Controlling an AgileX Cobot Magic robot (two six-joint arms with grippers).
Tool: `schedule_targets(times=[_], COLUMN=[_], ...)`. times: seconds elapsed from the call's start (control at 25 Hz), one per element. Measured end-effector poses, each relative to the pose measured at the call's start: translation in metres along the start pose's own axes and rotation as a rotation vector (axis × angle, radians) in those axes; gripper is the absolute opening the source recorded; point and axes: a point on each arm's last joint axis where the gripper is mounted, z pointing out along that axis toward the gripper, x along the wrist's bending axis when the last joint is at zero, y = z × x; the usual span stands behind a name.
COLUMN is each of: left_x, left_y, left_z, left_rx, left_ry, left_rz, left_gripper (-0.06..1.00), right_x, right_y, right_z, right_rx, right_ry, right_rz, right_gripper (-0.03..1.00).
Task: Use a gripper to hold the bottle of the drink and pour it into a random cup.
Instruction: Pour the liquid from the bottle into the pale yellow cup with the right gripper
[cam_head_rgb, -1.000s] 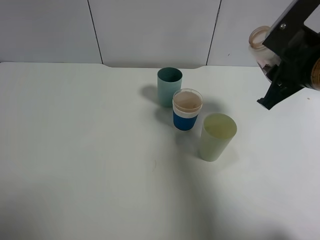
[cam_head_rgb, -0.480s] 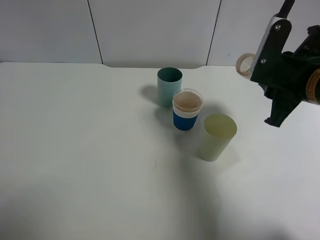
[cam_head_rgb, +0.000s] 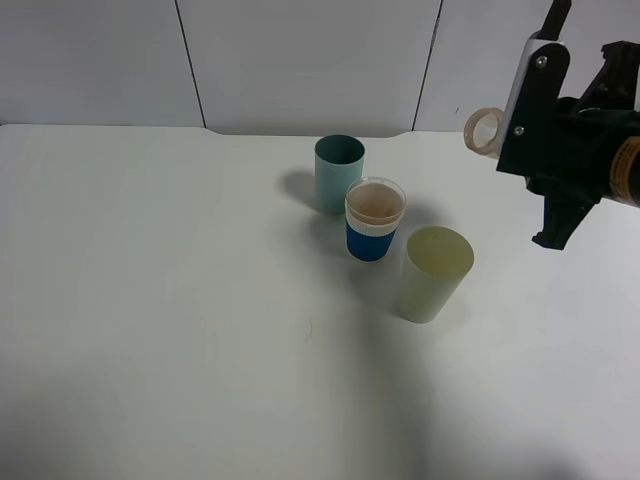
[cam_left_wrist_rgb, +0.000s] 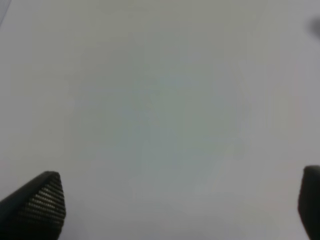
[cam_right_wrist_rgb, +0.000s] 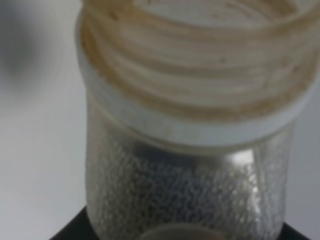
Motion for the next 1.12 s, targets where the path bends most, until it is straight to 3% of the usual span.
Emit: schedule_targets(times=[0.48, 1.12], left_x=[0.000, 0.000], left_y=[0.000, 0.000], left_z=[0.000, 0.000], left_rx=[0.000, 0.000], left_ry=[0.000, 0.000], left_rz=[0.000, 0.000], left_gripper=[0.93, 0.93], right_x=[0.015, 0.016], right_y=[0.017, 0.017], right_z=[0.008, 0.009], right_rx=[-0.004, 0.014], right_ry=[0.035, 0.034], right_rz=[-0.240, -0.344], right_gripper=[0.35, 0.35])
